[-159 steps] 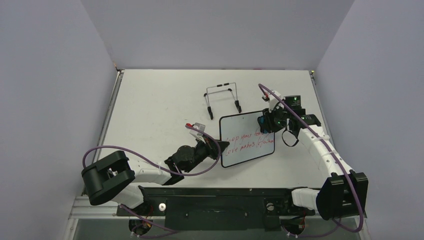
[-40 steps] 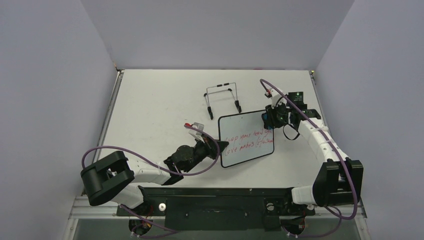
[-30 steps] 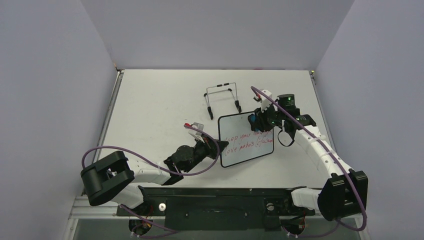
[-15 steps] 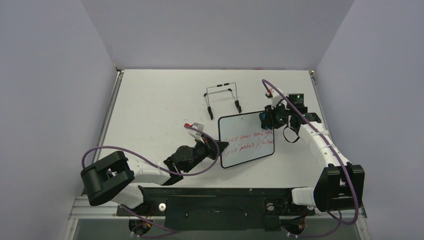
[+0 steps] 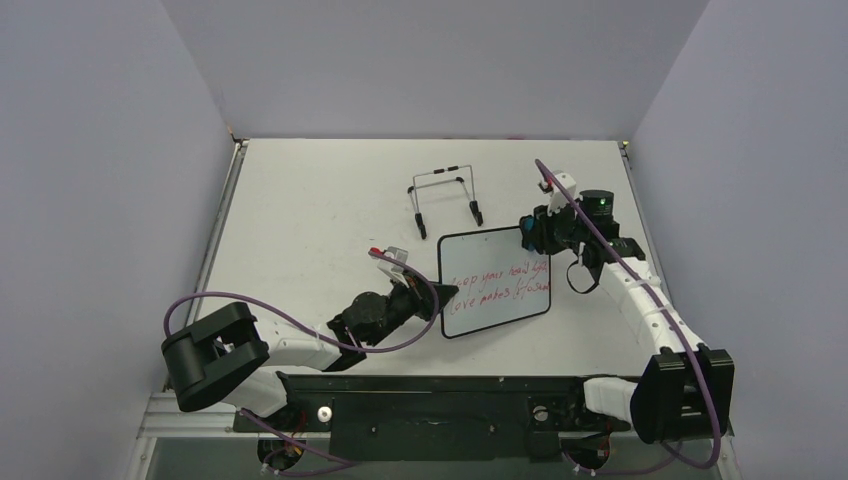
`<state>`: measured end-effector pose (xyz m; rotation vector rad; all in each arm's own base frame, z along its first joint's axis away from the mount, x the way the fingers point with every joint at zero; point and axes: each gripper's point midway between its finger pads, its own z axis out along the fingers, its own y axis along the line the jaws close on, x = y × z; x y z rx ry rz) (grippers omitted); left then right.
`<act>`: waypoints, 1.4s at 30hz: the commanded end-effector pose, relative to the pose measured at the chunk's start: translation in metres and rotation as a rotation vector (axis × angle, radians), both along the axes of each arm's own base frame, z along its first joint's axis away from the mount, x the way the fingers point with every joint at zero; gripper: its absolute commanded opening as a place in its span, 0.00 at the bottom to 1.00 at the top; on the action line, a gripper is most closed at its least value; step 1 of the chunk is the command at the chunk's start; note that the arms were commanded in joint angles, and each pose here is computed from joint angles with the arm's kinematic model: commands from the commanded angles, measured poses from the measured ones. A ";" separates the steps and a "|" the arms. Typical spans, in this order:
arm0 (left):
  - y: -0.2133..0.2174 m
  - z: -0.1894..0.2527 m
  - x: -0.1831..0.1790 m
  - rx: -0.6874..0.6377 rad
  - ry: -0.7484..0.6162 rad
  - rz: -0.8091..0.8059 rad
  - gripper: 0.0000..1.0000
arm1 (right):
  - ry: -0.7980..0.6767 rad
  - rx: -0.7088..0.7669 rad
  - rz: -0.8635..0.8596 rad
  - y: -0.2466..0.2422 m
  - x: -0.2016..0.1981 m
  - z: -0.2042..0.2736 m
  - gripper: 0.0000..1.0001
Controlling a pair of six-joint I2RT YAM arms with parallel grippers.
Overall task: Erase the whiteboard
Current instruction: Erase the whiteboard at the center of the board.
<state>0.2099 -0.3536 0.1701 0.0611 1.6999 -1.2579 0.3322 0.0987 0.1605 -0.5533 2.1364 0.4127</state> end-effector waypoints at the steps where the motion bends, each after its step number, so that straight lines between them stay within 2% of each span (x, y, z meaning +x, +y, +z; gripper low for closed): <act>1: -0.003 0.047 -0.004 -0.138 -0.091 -0.023 0.00 | -0.055 -0.009 -0.127 -0.026 0.020 0.005 0.00; 4: -0.002 0.048 -0.004 -0.140 -0.093 -0.022 0.00 | -0.008 -0.022 -0.062 -0.023 0.010 -0.003 0.00; 8: -0.001 0.048 -0.004 -0.139 -0.094 -0.018 0.00 | 0.061 0.049 0.156 0.009 -0.016 -0.006 0.00; 11: -0.002 0.048 -0.003 -0.138 -0.094 -0.017 0.00 | 0.054 0.052 0.202 0.020 -0.022 -0.007 0.00; 13: -0.002 0.048 -0.003 -0.138 -0.095 -0.018 0.00 | 0.016 0.055 0.180 0.021 -0.017 -0.002 0.00; 17: -0.001 0.049 -0.003 -0.136 -0.095 -0.015 0.00 | -0.053 0.039 0.032 0.002 0.000 0.004 0.00; 23: 0.000 0.051 -0.003 -0.138 -0.100 -0.013 0.00 | -0.038 -0.036 -0.191 -0.040 0.014 -0.009 0.00; 28: 0.001 0.052 -0.004 -0.140 -0.103 -0.012 0.00 | 0.019 -0.058 -0.179 -0.042 0.009 -0.021 0.00; 30: 0.001 0.052 -0.003 -0.137 -0.101 -0.012 0.00 | 0.048 -0.049 -0.126 -0.035 0.001 -0.025 0.00; 33: -0.001 0.051 -0.003 -0.139 -0.100 -0.014 0.00 | 0.080 0.017 0.041 -0.007 -0.015 -0.025 0.00; 36: -0.002 0.051 -0.003 -0.142 -0.100 -0.016 0.00 | 0.071 0.048 0.112 0.008 -0.020 -0.018 0.00; 39: -0.002 0.050 -0.003 -0.141 -0.099 -0.016 0.00 | 0.026 0.068 0.082 0.009 -0.013 -0.006 0.00; 42: -0.001 0.051 -0.003 -0.141 -0.098 -0.016 0.00 | -0.008 0.057 -0.045 -0.006 0.003 -0.002 0.00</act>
